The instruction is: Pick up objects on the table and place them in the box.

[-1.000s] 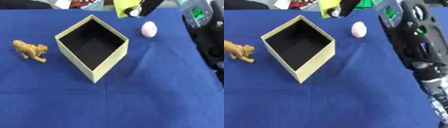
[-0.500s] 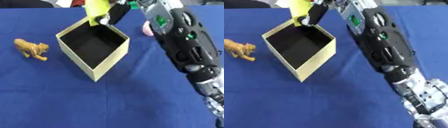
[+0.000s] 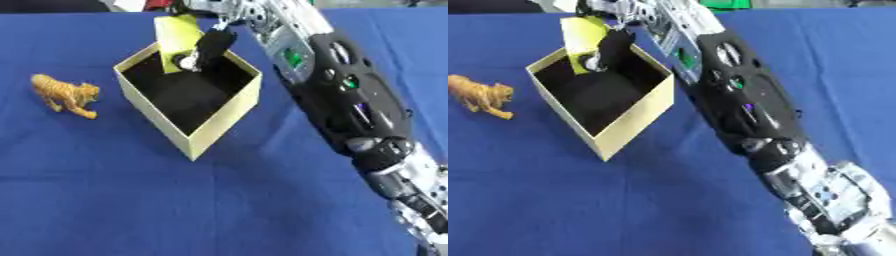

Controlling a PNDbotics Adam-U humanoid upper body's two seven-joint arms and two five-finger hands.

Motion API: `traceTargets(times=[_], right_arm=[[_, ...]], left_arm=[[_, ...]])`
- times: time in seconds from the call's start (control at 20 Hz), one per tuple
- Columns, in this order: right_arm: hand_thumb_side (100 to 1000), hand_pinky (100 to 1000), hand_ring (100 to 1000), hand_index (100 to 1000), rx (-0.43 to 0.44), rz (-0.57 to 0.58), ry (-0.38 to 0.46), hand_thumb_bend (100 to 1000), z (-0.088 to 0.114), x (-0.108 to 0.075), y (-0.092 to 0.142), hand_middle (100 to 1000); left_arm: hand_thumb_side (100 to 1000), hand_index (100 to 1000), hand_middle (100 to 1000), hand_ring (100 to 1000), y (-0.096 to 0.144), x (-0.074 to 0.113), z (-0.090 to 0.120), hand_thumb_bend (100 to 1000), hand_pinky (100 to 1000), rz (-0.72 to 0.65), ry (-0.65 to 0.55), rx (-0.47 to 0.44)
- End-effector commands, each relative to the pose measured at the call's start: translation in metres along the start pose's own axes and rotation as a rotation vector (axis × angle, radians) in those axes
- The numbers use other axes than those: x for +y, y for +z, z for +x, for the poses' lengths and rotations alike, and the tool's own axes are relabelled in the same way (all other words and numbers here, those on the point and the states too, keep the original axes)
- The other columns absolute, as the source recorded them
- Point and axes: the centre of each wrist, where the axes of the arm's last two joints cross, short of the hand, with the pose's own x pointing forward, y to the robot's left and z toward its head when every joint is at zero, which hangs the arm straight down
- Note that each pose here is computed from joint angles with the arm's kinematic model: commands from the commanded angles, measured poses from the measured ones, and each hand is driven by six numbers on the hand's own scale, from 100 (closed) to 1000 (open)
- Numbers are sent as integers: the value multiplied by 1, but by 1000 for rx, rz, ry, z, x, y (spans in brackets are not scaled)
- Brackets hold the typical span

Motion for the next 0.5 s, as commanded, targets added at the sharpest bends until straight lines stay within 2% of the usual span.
traceTargets(times=[0.05, 0.25, 0.4, 0.5], right_arm=[[400, 880, 916, 812, 9, -20, 5, 100, 0, -6, 0, 671], [445, 885, 922, 827, 16, -10, -2, 100, -2, -2, -2, 687], [521, 896, 939, 877, 9, 18, 3, 100, -3, 0, -3, 758], [588, 911, 974, 951, 5, 40, 23, 100, -3, 1, -3, 835]], left_arm=[[928, 758, 672, 713, -5, -1, 5, 262, 731, -5, 12, -26], [928, 758, 672, 713, -5, -1, 5, 262, 731, -5, 13, -23], [928, 758, 671, 711, -5, -1, 5, 261, 731, -5, 13, -23], [928, 758, 670, 711, -4, -1, 5, 261, 731, -6, 13, -23]])
